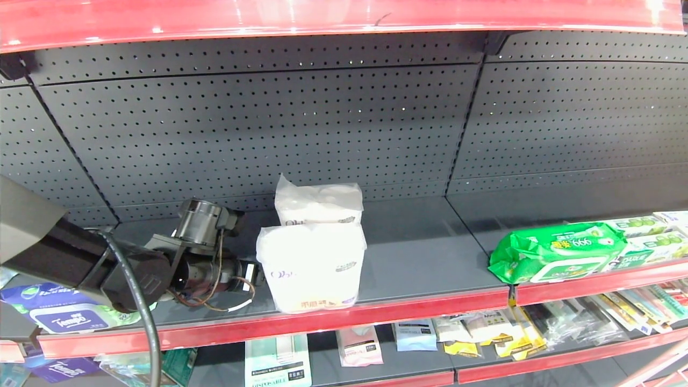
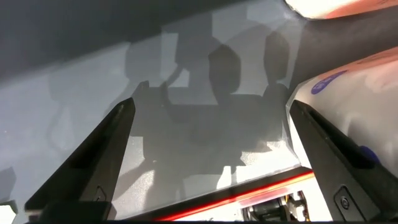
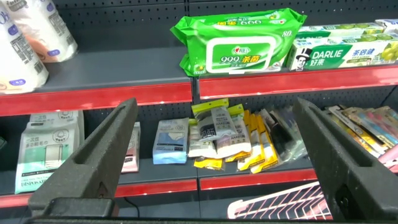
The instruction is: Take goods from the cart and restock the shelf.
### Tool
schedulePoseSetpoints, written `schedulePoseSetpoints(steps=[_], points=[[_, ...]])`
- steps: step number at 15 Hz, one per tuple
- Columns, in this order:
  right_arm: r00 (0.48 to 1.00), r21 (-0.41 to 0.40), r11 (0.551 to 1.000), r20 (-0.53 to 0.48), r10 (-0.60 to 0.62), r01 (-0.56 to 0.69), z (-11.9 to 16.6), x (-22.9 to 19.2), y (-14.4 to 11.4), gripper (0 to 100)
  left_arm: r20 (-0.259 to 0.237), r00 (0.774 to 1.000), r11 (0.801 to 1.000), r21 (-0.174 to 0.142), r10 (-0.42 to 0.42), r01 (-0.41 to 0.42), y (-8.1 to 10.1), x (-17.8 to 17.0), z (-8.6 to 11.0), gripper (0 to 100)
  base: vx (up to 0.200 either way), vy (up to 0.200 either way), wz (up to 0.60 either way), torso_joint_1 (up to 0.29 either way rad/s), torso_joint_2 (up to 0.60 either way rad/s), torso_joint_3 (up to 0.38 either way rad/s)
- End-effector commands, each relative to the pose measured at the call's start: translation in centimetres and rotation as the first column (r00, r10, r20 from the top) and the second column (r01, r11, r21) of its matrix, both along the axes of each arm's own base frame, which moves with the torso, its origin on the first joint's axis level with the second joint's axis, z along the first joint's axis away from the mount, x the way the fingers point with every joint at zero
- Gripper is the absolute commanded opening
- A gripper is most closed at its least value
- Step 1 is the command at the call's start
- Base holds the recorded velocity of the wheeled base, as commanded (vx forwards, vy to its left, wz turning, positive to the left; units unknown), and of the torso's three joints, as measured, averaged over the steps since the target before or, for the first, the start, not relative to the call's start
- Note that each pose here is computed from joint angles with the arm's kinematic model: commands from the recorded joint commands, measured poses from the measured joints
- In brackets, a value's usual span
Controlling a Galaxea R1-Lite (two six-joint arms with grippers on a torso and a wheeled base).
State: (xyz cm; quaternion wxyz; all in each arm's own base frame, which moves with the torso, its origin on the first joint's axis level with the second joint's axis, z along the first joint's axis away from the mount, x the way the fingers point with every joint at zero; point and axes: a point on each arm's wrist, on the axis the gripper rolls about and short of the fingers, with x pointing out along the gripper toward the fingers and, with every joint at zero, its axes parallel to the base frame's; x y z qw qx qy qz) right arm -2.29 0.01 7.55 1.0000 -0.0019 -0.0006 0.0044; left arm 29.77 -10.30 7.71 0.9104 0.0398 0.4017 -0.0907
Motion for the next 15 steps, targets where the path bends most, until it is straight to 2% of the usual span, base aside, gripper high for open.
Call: schedulePoseSetpoints(steps=[1, 11, 13, 15], points=[[1.000, -0.001, 1.000, -0.003, 0.000, 0.000, 0.0, 0.0, 0.0, 100, 0.001, 1.000, 1.000, -0.001, -0.004, 0.004, -0.1, -0.1, 0.0, 100, 0.000, 0.000, 0.00, 0.000, 0.00, 0.000], [1.000, -0.001, 1.000, -0.001, 0.000, 0.000, 0.0, 0.0, 0.0, 100, -0.004, 1.000, 1.000, 0.001, -0.007, 0.007, -0.2, -0.2, -0.1, 100, 0.000, 0.000, 0.00, 0.000, 0.00, 0.000], [1.000, -0.001, 1.000, -0.001, 0.000, 0.000, 0.0, 0.0, 0.0, 100, 0.016, 1.000, 1.000, 0.002, 0.016, -0.016, 0.3, -0.1, 0.5, 100, 0.000, 0.000, 0.00, 0.000, 0.00, 0.000], [1.000, -0.001, 1.000, -0.001, 0.000, 0.000, 0.0, 0.0, 0.0, 100, 0.073, 0.996, 0.999, -0.014, 0.043, -0.043, 1.3, 0.0, 2.2, 100, 0.000, 0.000, 0.00, 0.000, 0.00, 0.000]])
